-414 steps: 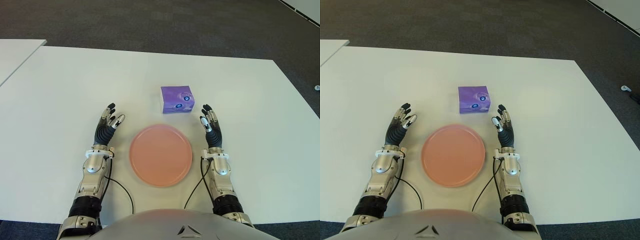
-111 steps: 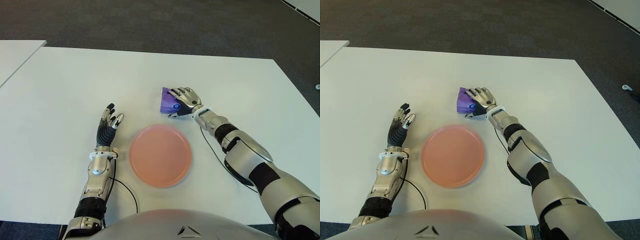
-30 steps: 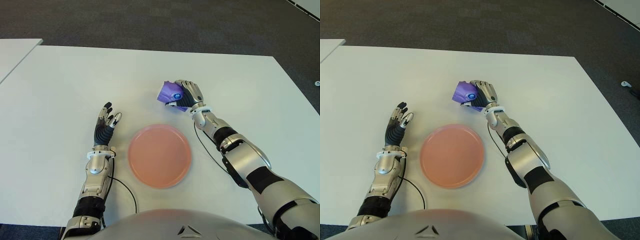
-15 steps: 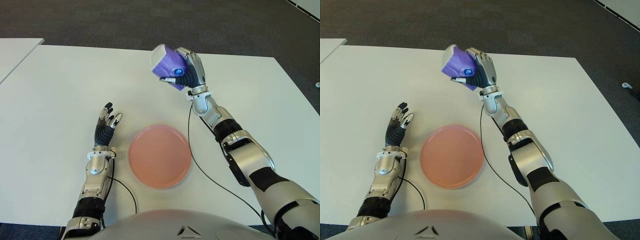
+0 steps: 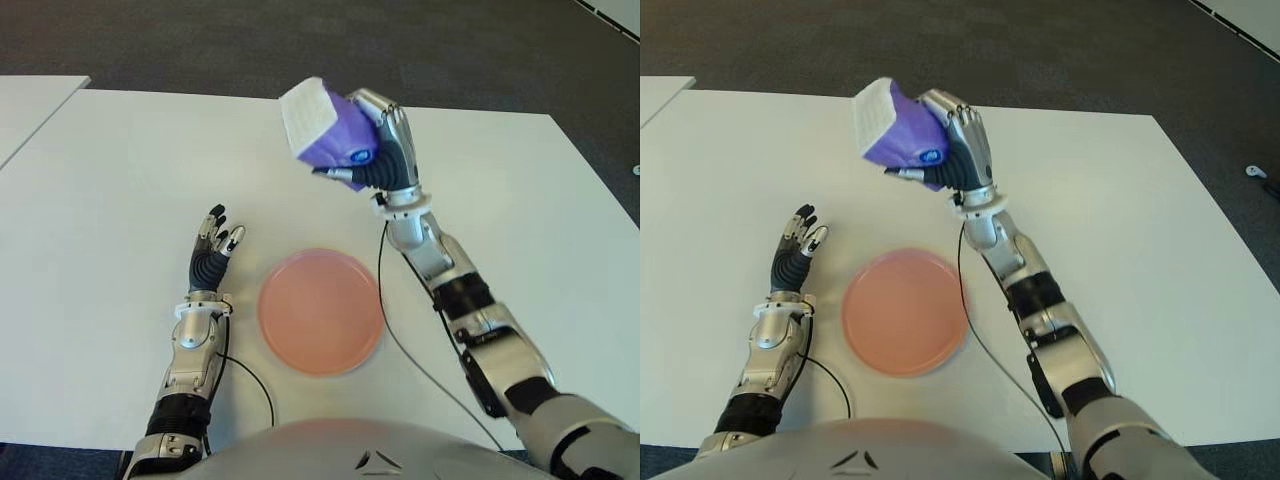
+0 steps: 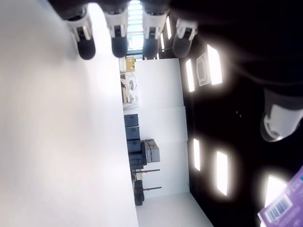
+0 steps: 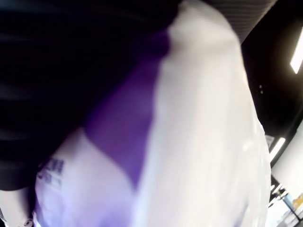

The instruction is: Put the tissue paper into the plate.

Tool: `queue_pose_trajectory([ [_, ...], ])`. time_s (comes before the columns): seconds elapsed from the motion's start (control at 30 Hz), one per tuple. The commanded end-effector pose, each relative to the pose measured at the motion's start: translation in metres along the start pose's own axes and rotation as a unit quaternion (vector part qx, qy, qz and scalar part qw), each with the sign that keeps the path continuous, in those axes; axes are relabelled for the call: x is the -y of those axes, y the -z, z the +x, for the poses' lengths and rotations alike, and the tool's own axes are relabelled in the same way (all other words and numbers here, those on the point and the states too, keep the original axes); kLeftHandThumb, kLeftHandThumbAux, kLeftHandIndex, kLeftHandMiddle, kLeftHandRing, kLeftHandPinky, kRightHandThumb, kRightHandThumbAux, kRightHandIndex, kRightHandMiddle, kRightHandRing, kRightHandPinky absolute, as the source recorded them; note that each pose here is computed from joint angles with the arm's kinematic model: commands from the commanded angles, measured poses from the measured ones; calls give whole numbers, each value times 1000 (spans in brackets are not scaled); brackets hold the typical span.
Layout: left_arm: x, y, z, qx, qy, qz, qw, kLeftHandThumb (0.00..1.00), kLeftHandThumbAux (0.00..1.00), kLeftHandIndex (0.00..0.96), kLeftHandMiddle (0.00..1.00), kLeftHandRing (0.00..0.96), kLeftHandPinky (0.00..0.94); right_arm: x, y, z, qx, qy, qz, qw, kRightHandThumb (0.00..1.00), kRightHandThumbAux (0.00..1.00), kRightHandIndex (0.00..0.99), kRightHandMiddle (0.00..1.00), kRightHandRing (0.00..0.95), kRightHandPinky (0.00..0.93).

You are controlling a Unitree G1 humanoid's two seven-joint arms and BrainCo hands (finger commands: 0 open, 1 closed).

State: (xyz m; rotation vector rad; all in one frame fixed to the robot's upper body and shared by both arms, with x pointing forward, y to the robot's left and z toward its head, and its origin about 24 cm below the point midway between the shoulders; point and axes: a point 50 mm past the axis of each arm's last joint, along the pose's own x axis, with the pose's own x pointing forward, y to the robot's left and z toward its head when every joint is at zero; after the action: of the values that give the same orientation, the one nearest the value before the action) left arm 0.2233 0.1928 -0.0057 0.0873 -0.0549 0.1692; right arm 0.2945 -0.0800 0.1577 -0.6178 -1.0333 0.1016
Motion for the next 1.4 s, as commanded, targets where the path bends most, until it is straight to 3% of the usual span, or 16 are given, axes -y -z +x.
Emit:
queue_pose_trajectory([
  [0.03, 0, 8, -8, -26, 4, -2, 1000, 376, 401, 0, 0, 0, 0, 6, -27, -23, 32, -105, 21, 994, 851, 680, 394, 538, 856, 832],
  [0.1, 1, 8, -8, -25, 6, -3, 1000, 376, 399, 0, 0, 0, 0, 4, -28, -24, 37, -136, 32, 989, 851, 680, 394, 538, 852, 830],
  [0.2, 1, 8, -7, -27, 11, -6, 1000, 377, 397, 0, 0, 0, 0, -5, -33, -46, 47, -185, 49, 980, 851, 679, 395, 539, 848, 838],
  [0.27, 1, 8, -7, -28, 12, -7, 1000, 377, 395, 0, 0, 0, 0, -6, -35, -51, 50, -199, 54, 977, 852, 679, 396, 540, 847, 843],
  [0.77, 1, 8, -6, -29, 14, -16, 999, 373, 387, 0, 0, 0, 0, -13, -40, -71, 90, -310, 63, 944, 854, 678, 399, 535, 800, 793],
  [1.03, 0, 8, -5, -25, 20, -15, 999, 367, 394, 0, 0, 0, 0, -28, -31, -87, 80, -376, 54, 922, 853, 679, 397, 536, 807, 802],
  [1.27, 0, 8, -4, -25, 22, -16, 999, 368, 391, 0, 0, 0, 0, -32, -28, -93, 77, -422, 47, 902, 853, 680, 396, 536, 812, 802],
  [1.4, -1, 8, -3, -25, 22, -14, 999, 368, 389, 0, 0, 0, 0, -35, -25, -98, 71, -429, 37, 899, 852, 680, 396, 535, 814, 802],
])
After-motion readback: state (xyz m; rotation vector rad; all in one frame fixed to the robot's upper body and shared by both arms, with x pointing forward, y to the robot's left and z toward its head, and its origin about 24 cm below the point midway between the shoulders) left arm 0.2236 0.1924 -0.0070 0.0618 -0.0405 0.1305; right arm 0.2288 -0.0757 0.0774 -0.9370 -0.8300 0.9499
